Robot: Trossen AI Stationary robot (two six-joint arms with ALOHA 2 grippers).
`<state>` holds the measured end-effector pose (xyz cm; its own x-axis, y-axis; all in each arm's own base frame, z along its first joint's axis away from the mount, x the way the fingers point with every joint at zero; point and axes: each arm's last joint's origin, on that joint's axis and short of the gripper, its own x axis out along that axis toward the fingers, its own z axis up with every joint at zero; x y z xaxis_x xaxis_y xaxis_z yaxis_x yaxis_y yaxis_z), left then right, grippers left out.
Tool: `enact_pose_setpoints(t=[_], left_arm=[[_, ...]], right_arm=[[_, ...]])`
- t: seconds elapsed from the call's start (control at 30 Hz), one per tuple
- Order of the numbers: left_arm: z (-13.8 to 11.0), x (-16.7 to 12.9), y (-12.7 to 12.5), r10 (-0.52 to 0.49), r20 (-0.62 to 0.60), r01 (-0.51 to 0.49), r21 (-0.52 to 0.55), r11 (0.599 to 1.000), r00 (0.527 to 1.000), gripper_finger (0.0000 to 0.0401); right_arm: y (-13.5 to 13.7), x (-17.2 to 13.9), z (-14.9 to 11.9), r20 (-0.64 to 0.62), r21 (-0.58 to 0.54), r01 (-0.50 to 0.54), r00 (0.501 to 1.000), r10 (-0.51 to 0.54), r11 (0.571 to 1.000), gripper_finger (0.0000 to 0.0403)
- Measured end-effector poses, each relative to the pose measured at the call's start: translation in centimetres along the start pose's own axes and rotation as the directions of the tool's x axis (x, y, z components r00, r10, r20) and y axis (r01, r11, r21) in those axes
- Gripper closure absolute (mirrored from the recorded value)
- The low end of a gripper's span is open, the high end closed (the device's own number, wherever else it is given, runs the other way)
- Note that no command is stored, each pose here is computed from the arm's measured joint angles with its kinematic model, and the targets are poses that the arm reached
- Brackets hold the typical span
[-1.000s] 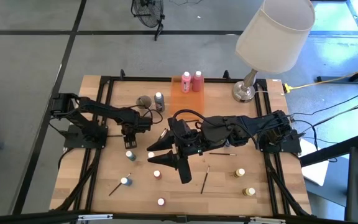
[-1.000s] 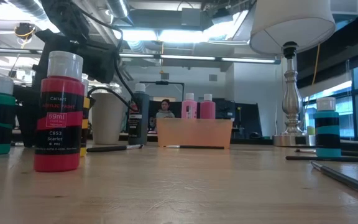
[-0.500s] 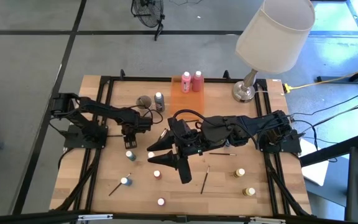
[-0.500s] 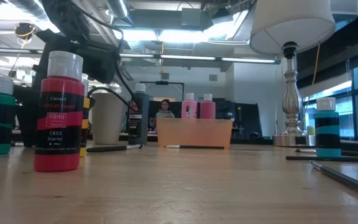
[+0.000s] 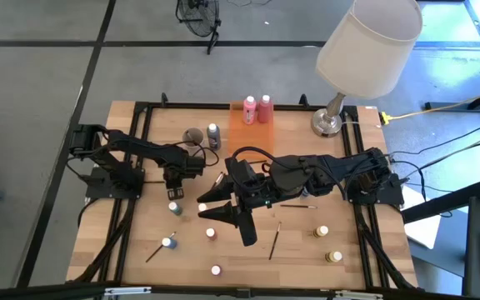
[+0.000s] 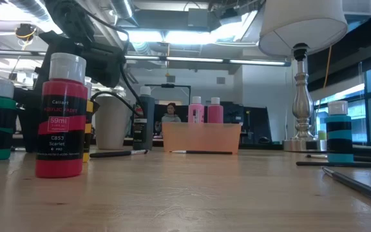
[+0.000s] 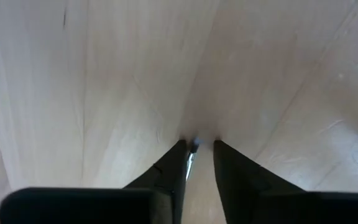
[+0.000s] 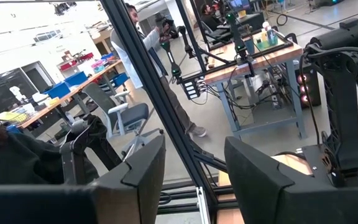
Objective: Pick & Place Paint Supplies
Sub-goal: Put the black paint brush into the white cup
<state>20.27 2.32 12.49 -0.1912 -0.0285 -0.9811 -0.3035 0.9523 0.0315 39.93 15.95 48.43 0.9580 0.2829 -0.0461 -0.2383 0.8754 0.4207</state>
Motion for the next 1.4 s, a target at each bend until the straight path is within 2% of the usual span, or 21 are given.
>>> enact_pose_setpoints(t=[0.23, 0.6, 1.13, 1.4], left_arm=[[0.0, 0.0, 0.0, 0.004, 0.002, -0.004, 0.000, 1.000, 1.000, 0.0395], [0.0, -0.1, 0.0, -0.004, 0.003, 0.004, 0.012, 1.000, 1.000, 0.0398], [-1.2, -2.7, -0.3, -0.088, 0.066, 0.086, 0.034, 0.996, 0.994, 0.0399], [-0.9, -6.1, -0.4, -0.109, 0.156, 0.104, 0.040, 0.994, 0.982, 0.0399]], right_arm=[[0.0, 0.0, 0.0, -0.002, 0.002, 0.001, 1.000, -0.001, 1.000, 0.0231], [0.0, 0.0, -0.1, -0.007, 0.001, 0.003, 1.000, -0.003, 1.000, 0.0231], [-0.1, 0.0, -0.2, -0.023, -0.007, -0.001, 1.000, 0.001, 1.000, 0.0231], [0.0, 0.0, -0.3, -0.042, -0.010, -0.031, 0.999, 0.031, 0.999, 0.0231]])
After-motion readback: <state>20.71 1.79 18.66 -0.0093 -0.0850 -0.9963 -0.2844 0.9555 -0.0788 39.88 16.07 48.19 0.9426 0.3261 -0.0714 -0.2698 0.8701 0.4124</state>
